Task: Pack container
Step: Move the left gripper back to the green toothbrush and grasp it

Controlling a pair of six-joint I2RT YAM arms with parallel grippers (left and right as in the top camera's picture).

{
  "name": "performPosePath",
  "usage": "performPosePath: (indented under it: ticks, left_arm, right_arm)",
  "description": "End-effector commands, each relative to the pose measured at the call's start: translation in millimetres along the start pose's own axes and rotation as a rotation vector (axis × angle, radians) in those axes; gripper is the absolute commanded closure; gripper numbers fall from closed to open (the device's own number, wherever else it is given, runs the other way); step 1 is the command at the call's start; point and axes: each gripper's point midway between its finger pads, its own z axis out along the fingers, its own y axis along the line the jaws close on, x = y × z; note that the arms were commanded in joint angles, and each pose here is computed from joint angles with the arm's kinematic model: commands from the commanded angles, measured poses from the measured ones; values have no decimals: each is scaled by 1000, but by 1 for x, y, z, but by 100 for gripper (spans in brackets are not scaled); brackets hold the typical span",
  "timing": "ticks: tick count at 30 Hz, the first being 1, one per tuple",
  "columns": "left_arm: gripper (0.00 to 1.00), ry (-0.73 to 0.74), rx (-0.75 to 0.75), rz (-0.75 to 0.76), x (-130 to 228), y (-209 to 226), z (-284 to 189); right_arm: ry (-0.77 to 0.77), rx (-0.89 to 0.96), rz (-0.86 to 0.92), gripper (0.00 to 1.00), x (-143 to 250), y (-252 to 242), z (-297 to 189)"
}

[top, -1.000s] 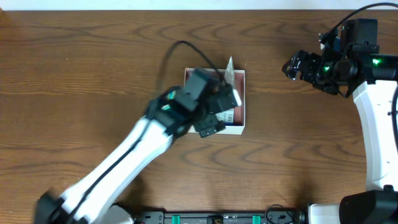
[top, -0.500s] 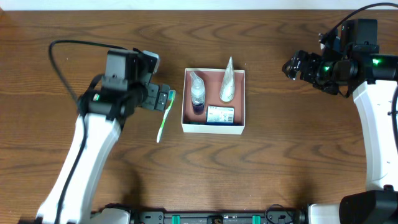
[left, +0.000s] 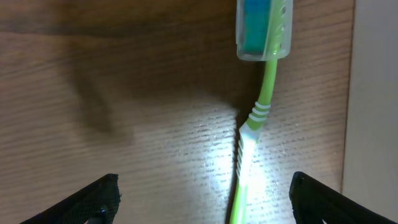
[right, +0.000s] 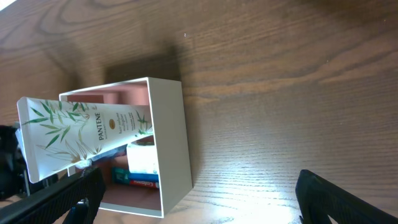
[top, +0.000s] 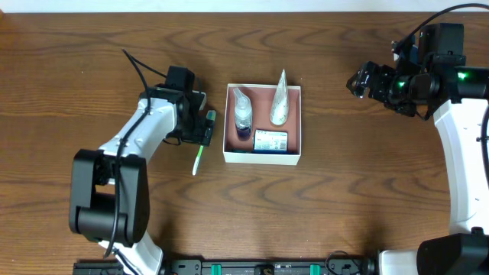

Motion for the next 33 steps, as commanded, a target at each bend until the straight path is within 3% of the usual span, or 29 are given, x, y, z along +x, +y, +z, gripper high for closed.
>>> performPosePath:
  ticks: [1,12,17,21,25,29,33]
  left_arm:
    - [13,21,37,15,3,-5,10]
    - [30,77,84,100,10,-15,39]
    - [51,86,82,119,11,-19,42]
    - [77,88,78,111,12,-18,42]
    - [81,102,74,104,15,-17,42]
    - [94,116,19,77,18,-8,40]
    - [94,119,-22,63,17,-2,28]
  right_arm:
    - [-7,-11,15,1,-2,1,-3]
    - [-7,-10,15,1,-2,1,-3]
    - [-7,-10,15,1,-2,1,-3]
    - [-7,-11,15,1,-2,1,-3]
    - [-7,-11,15,1,-2,1,-3]
    - [-7,-11,15,2,-2,1,-3]
    - [-7,-11,15,1,-2,1,-3]
